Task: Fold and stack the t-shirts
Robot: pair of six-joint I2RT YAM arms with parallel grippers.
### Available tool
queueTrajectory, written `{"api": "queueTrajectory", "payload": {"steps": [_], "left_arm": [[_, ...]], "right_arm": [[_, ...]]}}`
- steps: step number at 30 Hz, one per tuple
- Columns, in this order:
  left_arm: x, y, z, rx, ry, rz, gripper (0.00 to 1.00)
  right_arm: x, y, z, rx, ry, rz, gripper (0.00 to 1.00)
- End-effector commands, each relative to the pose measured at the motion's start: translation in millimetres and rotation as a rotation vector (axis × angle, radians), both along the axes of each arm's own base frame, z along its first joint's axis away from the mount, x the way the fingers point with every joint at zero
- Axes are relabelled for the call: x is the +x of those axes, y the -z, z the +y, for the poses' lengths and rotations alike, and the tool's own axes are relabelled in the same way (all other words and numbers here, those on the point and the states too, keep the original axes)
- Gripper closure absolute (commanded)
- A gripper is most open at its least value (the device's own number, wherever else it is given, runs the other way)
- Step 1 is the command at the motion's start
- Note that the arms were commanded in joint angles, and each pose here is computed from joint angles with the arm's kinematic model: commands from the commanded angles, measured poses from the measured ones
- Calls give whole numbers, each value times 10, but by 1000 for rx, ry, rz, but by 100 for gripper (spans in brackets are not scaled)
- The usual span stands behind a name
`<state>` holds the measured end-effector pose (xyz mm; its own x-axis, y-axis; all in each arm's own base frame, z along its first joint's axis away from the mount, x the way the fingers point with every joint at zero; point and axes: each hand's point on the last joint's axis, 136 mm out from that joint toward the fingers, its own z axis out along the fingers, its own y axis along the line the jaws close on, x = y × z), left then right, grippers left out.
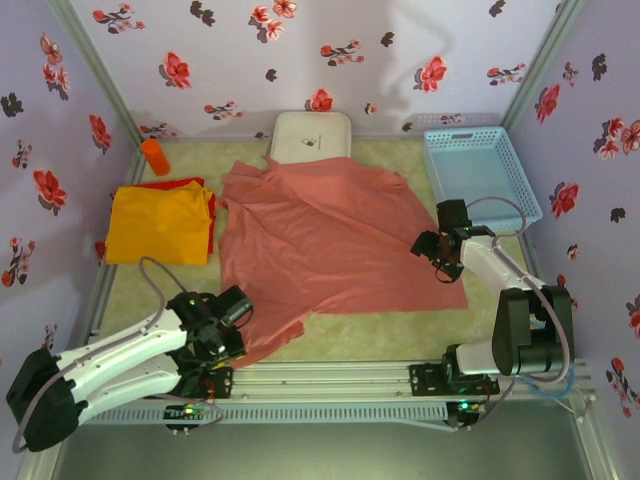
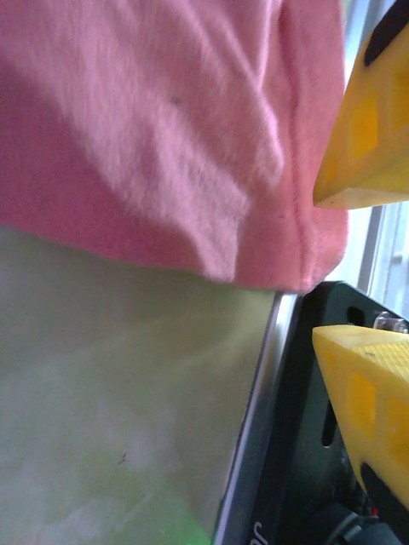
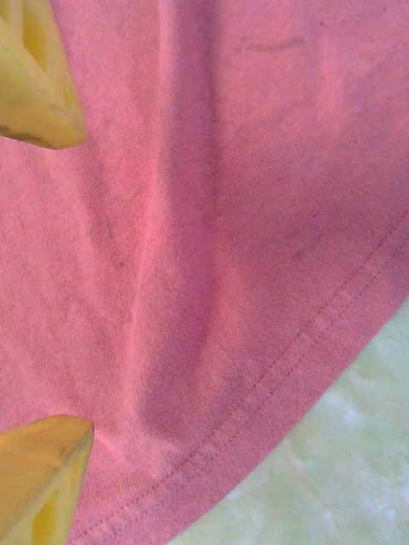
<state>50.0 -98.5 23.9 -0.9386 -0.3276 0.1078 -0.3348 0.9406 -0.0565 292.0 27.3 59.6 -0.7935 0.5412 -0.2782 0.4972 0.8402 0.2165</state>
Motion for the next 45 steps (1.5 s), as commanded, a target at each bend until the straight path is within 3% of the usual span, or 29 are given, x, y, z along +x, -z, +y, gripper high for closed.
{"api": "queueTrajectory", "payload": {"steps": [1, 12, 26, 30, 35, 40, 45], "left_arm": [[20, 83, -30, 11, -41, -6, 60], [216, 130, -117, 19, -31, -77, 70], [316, 158, -154, 59, 19, -90, 72], [309, 155, -106, 79, 35, -78, 85], [372, 36, 17, 144, 45, -73, 100], [391, -35, 54, 159, 19, -84, 100], [390, -33, 60, 149, 20, -94, 100]], "right_arm": [[-66, -35, -19, -9, 8, 2, 19], [-204, -82, -121, -15, 42, 13, 19], [-246, -134, -174, -5, 53, 13, 19], [-335, -59, -236, -25, 76, 62, 19], [-557, 54, -301, -18, 111, 183, 23], [-846, 149, -388, -49, 154, 227, 31], [-881, 259, -430, -29, 224, 243, 39]]}}
